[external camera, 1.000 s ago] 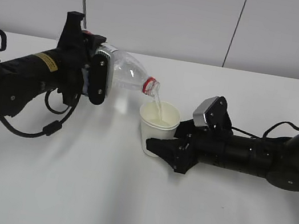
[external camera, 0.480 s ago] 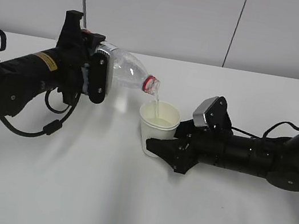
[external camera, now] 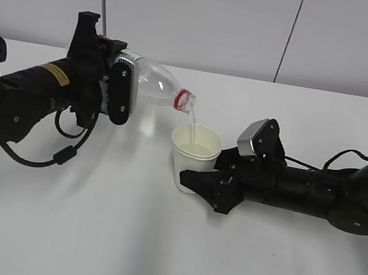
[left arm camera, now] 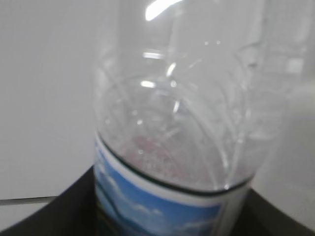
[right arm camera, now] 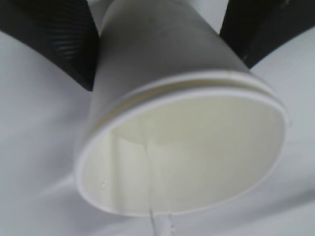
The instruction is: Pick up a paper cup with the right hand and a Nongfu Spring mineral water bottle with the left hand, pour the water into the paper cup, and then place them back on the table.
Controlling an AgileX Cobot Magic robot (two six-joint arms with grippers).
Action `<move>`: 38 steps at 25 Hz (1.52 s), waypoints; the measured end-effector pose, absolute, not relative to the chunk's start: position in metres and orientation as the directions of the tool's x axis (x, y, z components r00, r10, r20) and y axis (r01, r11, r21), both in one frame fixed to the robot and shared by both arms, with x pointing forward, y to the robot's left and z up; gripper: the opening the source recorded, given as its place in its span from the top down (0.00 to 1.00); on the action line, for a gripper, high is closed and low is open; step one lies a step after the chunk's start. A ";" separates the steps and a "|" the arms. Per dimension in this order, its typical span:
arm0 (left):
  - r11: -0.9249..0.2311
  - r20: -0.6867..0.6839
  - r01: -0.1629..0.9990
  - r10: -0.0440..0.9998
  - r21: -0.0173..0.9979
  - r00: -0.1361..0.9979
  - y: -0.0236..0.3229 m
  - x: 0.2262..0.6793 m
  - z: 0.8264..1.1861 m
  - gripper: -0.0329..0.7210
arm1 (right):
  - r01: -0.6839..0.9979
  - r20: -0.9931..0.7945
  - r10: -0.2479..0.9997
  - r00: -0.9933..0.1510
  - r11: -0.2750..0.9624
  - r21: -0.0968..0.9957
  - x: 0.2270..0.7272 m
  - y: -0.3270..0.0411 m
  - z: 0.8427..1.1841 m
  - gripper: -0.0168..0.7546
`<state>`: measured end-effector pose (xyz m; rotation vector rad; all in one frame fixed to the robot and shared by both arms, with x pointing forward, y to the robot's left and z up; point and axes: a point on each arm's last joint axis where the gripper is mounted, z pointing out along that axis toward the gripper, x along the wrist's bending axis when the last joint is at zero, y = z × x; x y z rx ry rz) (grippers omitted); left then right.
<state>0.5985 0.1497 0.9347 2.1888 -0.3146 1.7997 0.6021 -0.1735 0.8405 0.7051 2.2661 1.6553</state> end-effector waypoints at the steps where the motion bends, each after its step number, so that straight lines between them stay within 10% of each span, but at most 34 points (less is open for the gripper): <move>1: -0.934 0.980 -0.346 0.016 0.084 0.196 0.149 0.598 0.935 0.43 | 0.235 0.082 0.516 -0.852 0.239 0.942 0.602 -0.173 0.840 0.30; 20: -0.944 0.968 -0.283 0.107 0.171 0.229 0.135 0.591 0.934 0.43 | 0.238 0.085 0.524 -0.848 0.233 0.943 0.603 -0.174 0.841 0.30; 38: -0.833 0.816 -0.113 0.490 0.542 0.305 0.130 0.587 0.933 0.43 | 0.257 0.108 0.584 -0.804 0.177 0.950 0.608 -0.176 0.843 0.30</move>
